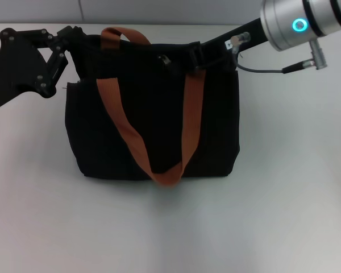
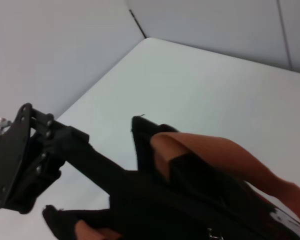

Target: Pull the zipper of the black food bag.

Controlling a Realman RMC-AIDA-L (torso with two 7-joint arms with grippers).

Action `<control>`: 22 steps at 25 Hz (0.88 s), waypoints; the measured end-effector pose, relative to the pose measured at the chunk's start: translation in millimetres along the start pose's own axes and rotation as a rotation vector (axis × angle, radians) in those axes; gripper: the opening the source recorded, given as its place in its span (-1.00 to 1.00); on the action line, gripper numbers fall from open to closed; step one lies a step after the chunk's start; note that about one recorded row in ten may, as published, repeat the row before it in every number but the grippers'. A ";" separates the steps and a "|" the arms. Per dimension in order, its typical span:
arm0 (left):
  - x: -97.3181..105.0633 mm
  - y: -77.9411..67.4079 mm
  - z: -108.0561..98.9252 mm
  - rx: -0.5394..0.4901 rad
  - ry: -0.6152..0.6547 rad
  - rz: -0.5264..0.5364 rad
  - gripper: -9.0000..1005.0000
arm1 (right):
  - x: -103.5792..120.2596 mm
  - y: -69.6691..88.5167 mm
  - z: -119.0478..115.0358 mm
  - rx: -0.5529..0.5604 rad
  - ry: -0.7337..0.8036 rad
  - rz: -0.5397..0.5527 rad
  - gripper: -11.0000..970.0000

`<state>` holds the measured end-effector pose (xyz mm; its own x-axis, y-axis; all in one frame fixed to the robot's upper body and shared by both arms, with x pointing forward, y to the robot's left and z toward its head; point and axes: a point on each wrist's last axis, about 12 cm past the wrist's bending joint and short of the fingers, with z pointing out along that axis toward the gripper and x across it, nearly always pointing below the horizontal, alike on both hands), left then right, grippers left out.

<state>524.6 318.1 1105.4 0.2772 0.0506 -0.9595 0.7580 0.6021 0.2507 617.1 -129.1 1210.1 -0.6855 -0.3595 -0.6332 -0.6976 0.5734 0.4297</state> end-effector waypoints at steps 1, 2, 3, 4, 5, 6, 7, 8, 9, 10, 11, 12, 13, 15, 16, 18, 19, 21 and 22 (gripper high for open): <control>0.0 0.0 0.0 0.000 0.000 0.000 -0.76 | 1.4 -0.8 -2.7 0.009 -0.002 0.001 -0.98; -0.1 0.2 -0.1 -0.001 0.000 0.000 -0.75 | 3.2 -2.0 -5.3 0.020 -0.003 0.004 -0.98; -0.1 0.3 -0.1 -0.001 0.000 0.000 -0.75 | 4.6 -2.7 -7.6 0.028 -0.006 0.005 -0.98; 0.0 0.3 -0.1 -0.002 0.001 0.000 -0.75 | 5.7 -3.2 -9.6 0.034 -0.008 0.007 -0.98; 0.0 0.4 -0.2 -0.002 0.001 0.001 -0.75 | 7.7 -4.2 -11.4 0.039 -0.010 0.010 -0.98; 0.0 0.4 -0.1 -0.002 0.001 0.001 -0.75 | 9.3 -5.2 -13.7 0.043 -0.013 0.015 -0.98; 0.0 0.5 -0.2 -0.002 0.001 0.001 -0.75 | 10.3 -5.8 -15.1 0.045 -0.016 0.018 -0.98; 0.0 0.5 -0.2 -0.003 0.001 0.001 -0.75 | 11.4 -6.3 -16.9 0.048 -0.019 0.020 -0.98; 0.0 0.6 -0.1 -0.003 0.001 0.001 -0.75 | 12.4 -6.8 -18.8 0.053 -0.023 0.022 -0.98; 0.1 0.8 -0.2 -0.005 0.002 0.001 -0.74 | 13.2 -7.2 -20.6 0.059 -0.026 0.021 -0.98; 0.3 1.0 -0.2 -0.006 0.004 0.001 -0.74 | 14.1 -7.8 -22.4 0.064 -0.027 0.021 -0.98; 0.4 1.1 -0.2 -0.007 0.005 0.001 -0.74 | 15.0 -8.5 -24.3 0.070 -0.029 0.022 -0.98; 0.6 1.3 -0.1 -0.009 0.007 0.001 -0.74 | 17.4 -10.4 -28.0 0.075 -0.033 0.030 -0.98; 0.6 1.3 -0.1 -0.009 0.007 0.001 -0.74 | 20.1 -12.7 -31.5 0.078 -0.039 0.042 -0.98; 0.7 1.2 -0.1 -0.009 0.007 0.001 -0.74 | 21.3 -13.5 -32.9 0.080 -0.042 0.046 -0.98; 0.7 1.3 -0.1 -0.009 0.007 0.001 -0.73 | 23.2 -13.2 -36.1 0.081 -0.052 0.047 -0.98; 0.7 1.3 -0.1 -0.009 0.007 0.001 -0.73 | 23.2 -13.2 -36.1 0.081 -0.052 0.047 -0.98; 0.6 1.4 -0.1 -0.010 0.006 0.001 -0.73 | 24.4 -11.8 -39.2 0.080 -0.061 0.043 -0.98; 0.6 1.4 -0.1 -0.010 0.006 0.001 -0.73 | 25.0 -10.8 -40.6 0.075 -0.067 0.043 -0.98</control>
<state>525.8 319.1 1105.2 0.2745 0.0561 -0.9600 0.7515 0.6103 0.2505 599.0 -174.2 1215.7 -0.6969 -0.2849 -0.6581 -0.6489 0.6412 0.4096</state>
